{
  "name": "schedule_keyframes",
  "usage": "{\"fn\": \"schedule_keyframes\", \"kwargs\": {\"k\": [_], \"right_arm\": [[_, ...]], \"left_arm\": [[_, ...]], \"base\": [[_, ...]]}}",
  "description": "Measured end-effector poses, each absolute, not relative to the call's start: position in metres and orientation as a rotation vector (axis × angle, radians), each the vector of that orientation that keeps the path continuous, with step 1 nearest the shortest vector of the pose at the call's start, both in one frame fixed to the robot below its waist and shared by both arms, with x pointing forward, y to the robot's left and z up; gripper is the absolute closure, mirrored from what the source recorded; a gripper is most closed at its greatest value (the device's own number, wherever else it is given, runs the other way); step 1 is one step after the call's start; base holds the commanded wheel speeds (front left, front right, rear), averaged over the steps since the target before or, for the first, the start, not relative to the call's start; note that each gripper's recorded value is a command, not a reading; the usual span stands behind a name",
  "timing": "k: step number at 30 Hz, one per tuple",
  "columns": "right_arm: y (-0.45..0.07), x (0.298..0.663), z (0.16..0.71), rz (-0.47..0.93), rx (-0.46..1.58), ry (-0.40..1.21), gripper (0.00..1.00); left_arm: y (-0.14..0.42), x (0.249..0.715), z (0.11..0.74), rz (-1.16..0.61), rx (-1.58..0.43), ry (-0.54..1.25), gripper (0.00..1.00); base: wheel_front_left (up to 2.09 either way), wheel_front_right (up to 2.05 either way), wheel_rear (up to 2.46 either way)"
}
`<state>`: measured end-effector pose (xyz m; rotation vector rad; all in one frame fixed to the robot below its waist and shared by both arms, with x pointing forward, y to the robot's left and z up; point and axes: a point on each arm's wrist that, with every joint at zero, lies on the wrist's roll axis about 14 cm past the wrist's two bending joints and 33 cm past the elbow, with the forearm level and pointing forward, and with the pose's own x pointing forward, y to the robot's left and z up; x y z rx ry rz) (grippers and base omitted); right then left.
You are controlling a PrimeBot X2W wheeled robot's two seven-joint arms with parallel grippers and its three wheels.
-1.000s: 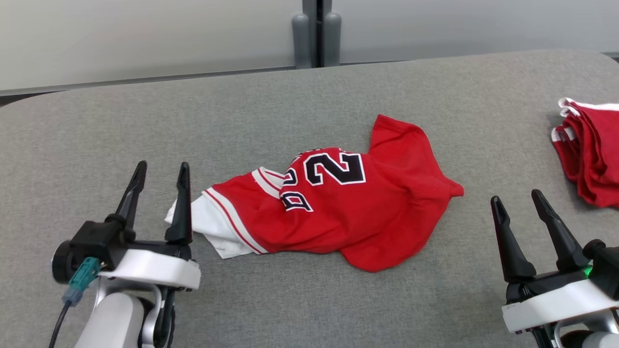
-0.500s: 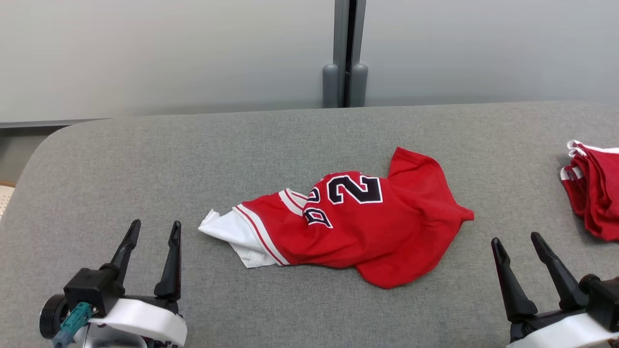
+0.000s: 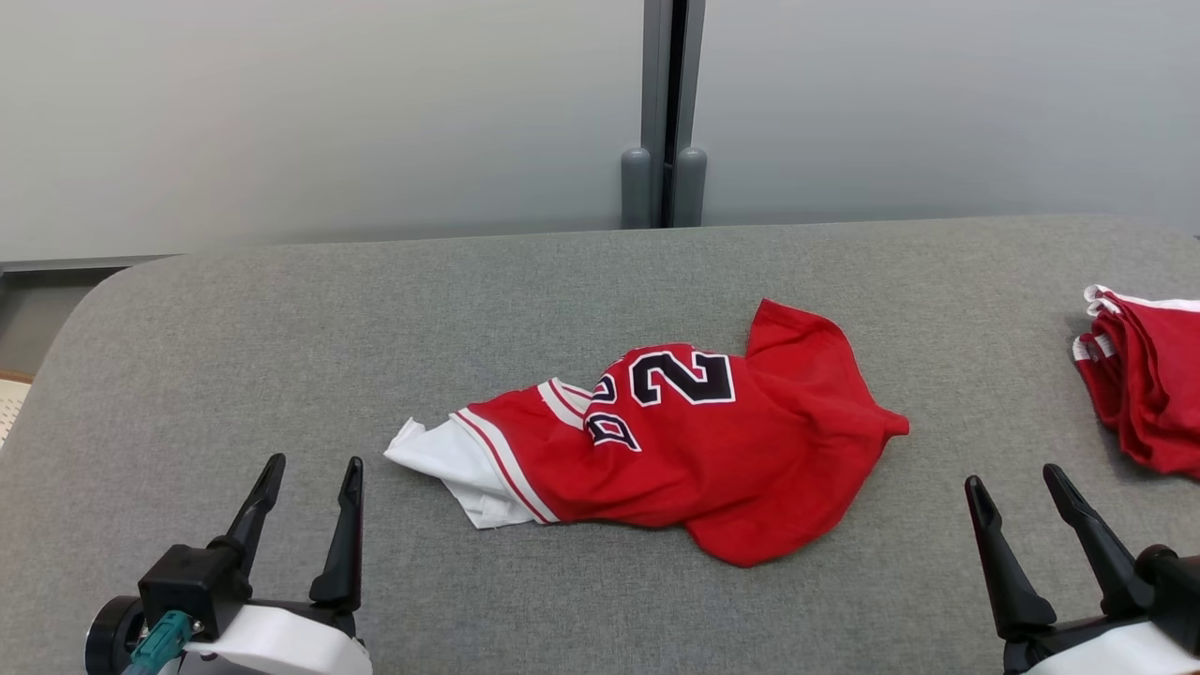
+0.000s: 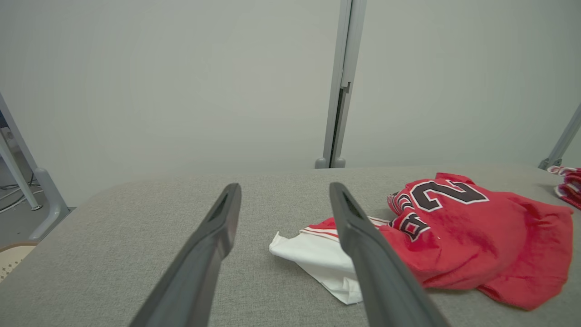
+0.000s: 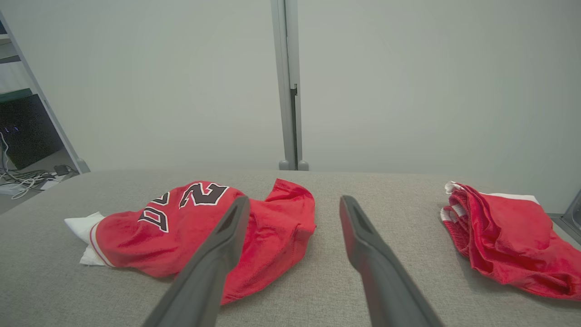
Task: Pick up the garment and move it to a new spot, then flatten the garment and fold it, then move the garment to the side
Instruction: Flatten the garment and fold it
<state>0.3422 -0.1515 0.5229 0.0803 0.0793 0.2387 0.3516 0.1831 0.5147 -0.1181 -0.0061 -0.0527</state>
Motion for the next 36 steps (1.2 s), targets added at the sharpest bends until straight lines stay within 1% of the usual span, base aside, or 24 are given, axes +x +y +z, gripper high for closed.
{"fn": "schedule_keyframes", "kwargs": {"k": [15,22,24,27,32,36], "right_arm": [[-0.151,0.345,0.520,0.235,0.089,0.089,0.00],[-0.134,0.354,0.518,0.295,0.080,0.102,0.00],[-0.124,0.358,0.516,0.332,0.074,0.112,0.00],[-0.096,0.364,0.511,0.430,0.071,0.135,0.00],[-0.030,0.371,0.487,0.654,0.073,0.224,0.00],[0.020,0.369,0.456,0.835,0.041,0.323,0.00]], "left_arm": [[0.184,0.354,0.510,-0.047,-0.113,0.007,0.00],[0.187,0.354,0.513,-0.032,-0.119,-0.011,0.00],[0.188,0.356,0.517,-0.026,-0.122,-0.026,0.00],[0.190,0.359,0.523,-0.018,-0.128,-0.051,0.00],[0.193,0.371,0.536,-0.005,-0.146,-0.105,0.00],[0.199,0.377,0.536,0.024,-0.158,-0.121,0.00]], "base": [[0.00,0.00,0.00],[0.00,0.00,0.00],[0.00,0.00,0.00],[0.00,0.00,0.00],[0.00,0.00,0.00],[0.00,0.00,0.00]]}}
